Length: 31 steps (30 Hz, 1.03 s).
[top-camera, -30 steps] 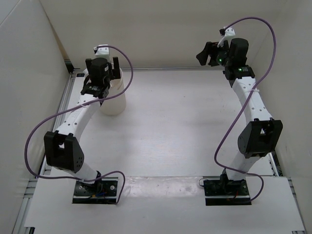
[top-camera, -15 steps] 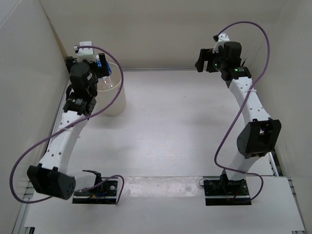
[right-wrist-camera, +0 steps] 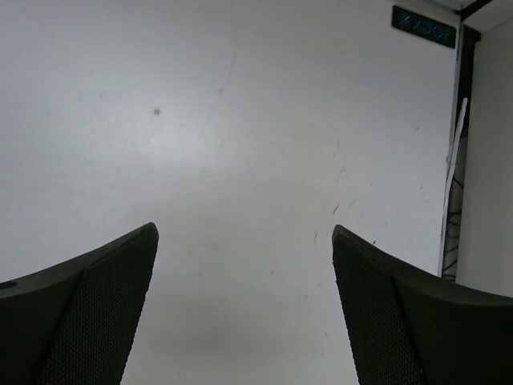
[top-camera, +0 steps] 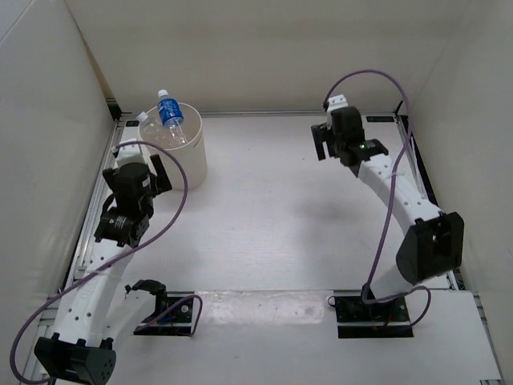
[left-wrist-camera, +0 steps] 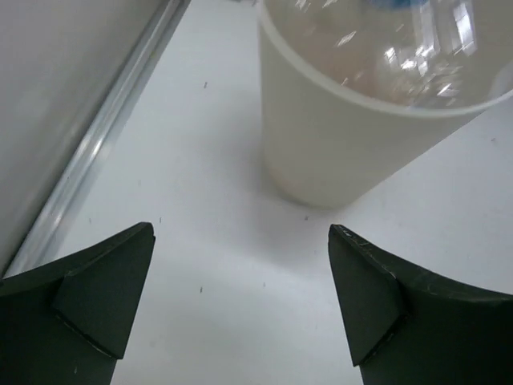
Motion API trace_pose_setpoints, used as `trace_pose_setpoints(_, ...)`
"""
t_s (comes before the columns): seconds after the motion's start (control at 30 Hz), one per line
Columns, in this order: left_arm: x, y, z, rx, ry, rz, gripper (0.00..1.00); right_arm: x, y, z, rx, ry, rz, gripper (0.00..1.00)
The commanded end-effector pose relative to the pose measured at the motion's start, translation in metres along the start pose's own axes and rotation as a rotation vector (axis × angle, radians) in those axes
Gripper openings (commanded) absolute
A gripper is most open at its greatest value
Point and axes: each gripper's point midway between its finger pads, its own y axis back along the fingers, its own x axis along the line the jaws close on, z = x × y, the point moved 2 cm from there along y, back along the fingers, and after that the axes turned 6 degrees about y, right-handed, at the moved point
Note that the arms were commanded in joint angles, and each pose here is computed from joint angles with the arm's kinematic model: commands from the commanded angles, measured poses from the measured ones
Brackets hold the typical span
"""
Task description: Put the plastic bottles in the bin
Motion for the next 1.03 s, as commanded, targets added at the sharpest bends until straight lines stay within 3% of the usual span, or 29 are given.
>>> trace_pose_setpoints(0.0, 0.023, 0.012, -0.033, 0.072, 0.119, 0.115, 1.00, 0.002, 0.041, 0.027, -0.177, 0.046, -0.077, 0.90)
trace_pose_setpoints(0.1, 0.004, 0.010, -0.043, 0.068, 0.018, -0.064, 1.00, 0.030, 0.060, 0.001, -0.211, 0.157, -0.027, 0.90)
trace_pose_setpoints(0.23, -0.005, 0.006, -0.058, 0.047, 0.013, -0.141, 1.00, 0.047, 0.093, -0.029, -0.239, 0.252, 0.092, 0.90)
trace_pose_setpoints(0.43, -0.008, 0.000, -0.084, 0.171, -0.079, -0.164, 1.00, 0.029, 0.105, -0.059, -0.191, 0.202, 0.072, 0.90)
trace_pose_setpoints(0.57, -0.001, -0.003, -0.095, 0.194, -0.030, -0.099, 1.00, 0.006, 0.111, -0.064, -0.166, 0.107, 0.033, 0.90)
trace_pose_setpoints(0.7, -0.010, -0.008, -0.069, -0.068, 0.072, -0.174, 1.00, -0.008, 0.117, -0.070, -0.146, 0.067, -0.011, 0.90)
trace_pose_setpoints(0.8, -0.011, -0.012, -0.072, -0.166, 0.078, -0.213, 1.00, -0.012, 0.122, -0.080, -0.129, 0.067, -0.021, 0.90)
trace_pose_setpoints(1.0, -0.012, -0.028, -0.102, -0.148, 0.021, -0.219, 1.00, -0.023, 0.125, -0.100, -0.093, 0.050, -0.068, 0.90)
